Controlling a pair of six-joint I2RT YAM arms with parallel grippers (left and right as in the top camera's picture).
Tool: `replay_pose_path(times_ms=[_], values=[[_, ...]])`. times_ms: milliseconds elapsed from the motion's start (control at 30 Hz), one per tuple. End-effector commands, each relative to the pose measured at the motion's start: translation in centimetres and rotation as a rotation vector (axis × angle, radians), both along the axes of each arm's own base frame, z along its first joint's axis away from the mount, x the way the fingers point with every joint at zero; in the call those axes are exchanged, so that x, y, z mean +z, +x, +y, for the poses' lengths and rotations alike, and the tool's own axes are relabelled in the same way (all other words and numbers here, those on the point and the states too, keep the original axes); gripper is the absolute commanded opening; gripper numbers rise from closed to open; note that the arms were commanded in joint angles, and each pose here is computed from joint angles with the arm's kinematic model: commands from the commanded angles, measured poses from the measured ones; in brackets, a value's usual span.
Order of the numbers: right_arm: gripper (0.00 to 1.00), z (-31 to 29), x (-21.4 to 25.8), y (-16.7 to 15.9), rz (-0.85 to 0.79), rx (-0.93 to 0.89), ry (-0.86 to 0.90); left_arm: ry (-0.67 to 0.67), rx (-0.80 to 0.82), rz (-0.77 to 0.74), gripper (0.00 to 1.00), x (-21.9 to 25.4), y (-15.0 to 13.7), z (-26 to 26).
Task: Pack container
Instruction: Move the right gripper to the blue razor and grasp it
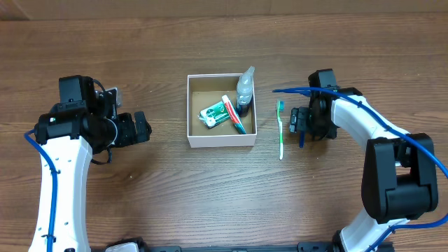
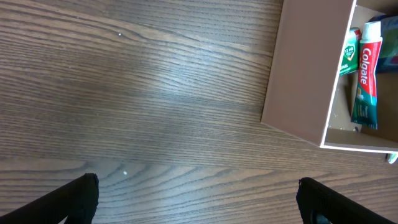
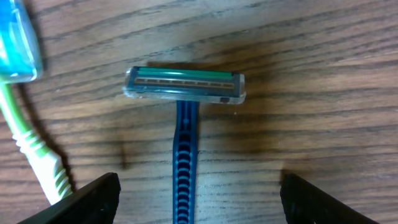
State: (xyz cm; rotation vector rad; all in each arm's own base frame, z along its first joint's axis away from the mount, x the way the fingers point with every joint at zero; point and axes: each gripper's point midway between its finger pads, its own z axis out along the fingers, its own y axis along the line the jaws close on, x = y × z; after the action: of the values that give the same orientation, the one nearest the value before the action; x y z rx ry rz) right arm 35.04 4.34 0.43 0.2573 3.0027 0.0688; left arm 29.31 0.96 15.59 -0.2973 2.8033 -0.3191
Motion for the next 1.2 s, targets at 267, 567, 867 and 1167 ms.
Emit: replay_pose_path(times_ms=[267, 567, 867, 1167], values=[[0.77, -0.08, -0.57, -0.16, -0.005, -0.045, -0.002, -0.009, -0.018, -0.023, 1.00, 0.48, -0.07, -0.18], [0.56, -0.11, -0.62, -0.49, 0.008, -0.045, -0.003, -0.009, -0.018, -0.023, 1.00, 0.47, -0.08, -0.18], [0.22, -0.12, -0.63, -0.62, 0.014, -0.045, -0.004, -0.009, -0.018, -0.024, 1.00, 0.48, -0.06, -0.18], [0.04, -0.13, -0.64, -0.70, 0.017, -0.045, -0.004, -0.009, -0.018, -0.024, 1.00, 0.48, -0.06, -0.18]])
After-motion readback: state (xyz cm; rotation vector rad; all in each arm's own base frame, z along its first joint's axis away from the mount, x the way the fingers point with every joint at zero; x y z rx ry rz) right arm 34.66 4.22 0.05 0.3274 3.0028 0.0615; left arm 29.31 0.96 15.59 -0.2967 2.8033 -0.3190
